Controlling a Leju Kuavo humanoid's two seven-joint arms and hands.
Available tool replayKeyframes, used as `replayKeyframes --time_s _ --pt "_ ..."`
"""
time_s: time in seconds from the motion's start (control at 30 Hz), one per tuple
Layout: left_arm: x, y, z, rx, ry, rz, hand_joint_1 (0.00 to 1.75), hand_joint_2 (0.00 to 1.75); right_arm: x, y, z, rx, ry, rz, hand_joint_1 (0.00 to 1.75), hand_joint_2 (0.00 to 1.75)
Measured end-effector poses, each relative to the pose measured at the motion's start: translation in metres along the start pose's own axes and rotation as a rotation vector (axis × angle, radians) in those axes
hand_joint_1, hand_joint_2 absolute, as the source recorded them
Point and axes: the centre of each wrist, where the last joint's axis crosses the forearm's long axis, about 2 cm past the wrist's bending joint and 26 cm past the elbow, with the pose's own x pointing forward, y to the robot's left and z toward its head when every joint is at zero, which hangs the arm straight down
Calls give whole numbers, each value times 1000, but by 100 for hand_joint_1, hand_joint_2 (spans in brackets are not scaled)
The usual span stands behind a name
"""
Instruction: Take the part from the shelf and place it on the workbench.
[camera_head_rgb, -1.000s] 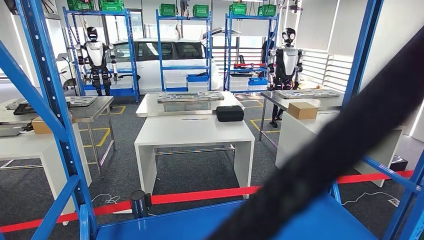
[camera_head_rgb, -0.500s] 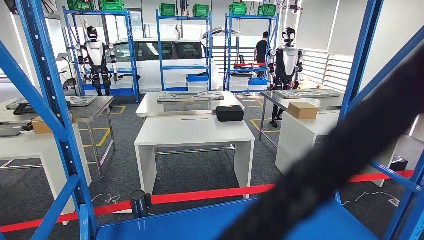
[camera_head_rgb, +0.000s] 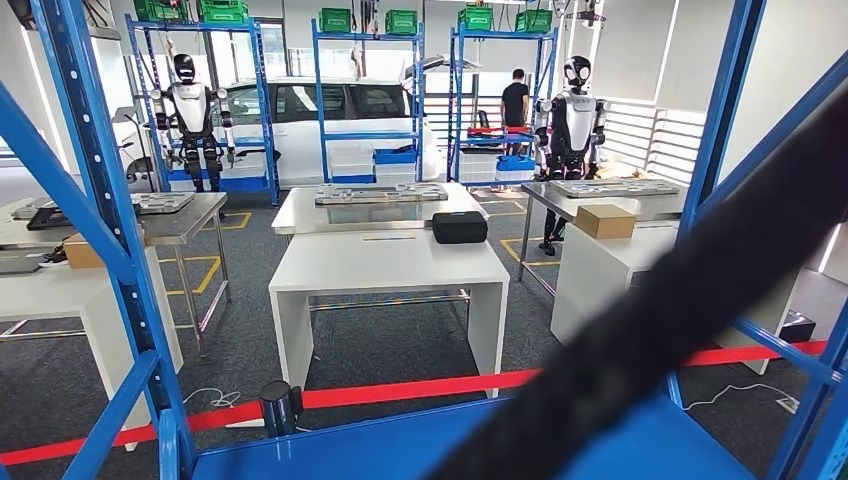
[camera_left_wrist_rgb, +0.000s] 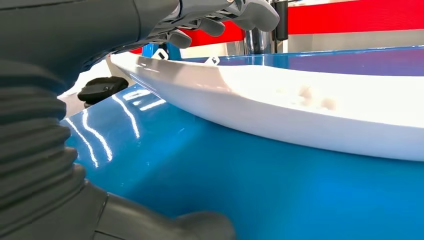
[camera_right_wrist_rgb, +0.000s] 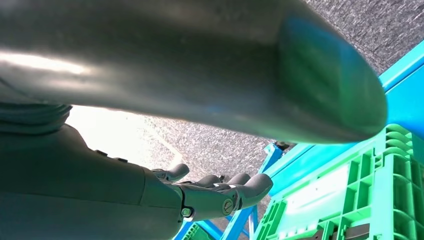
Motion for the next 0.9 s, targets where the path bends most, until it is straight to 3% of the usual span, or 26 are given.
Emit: replayKeyframes --time_s 0.87,0.9 --pt "-1 1 0 5 16 8 1 175 0 0 0 8 -3 18 0 0" --pt "-1 1 0 5 17 8 26 175 0 0 0 8 -3 19 0 0"
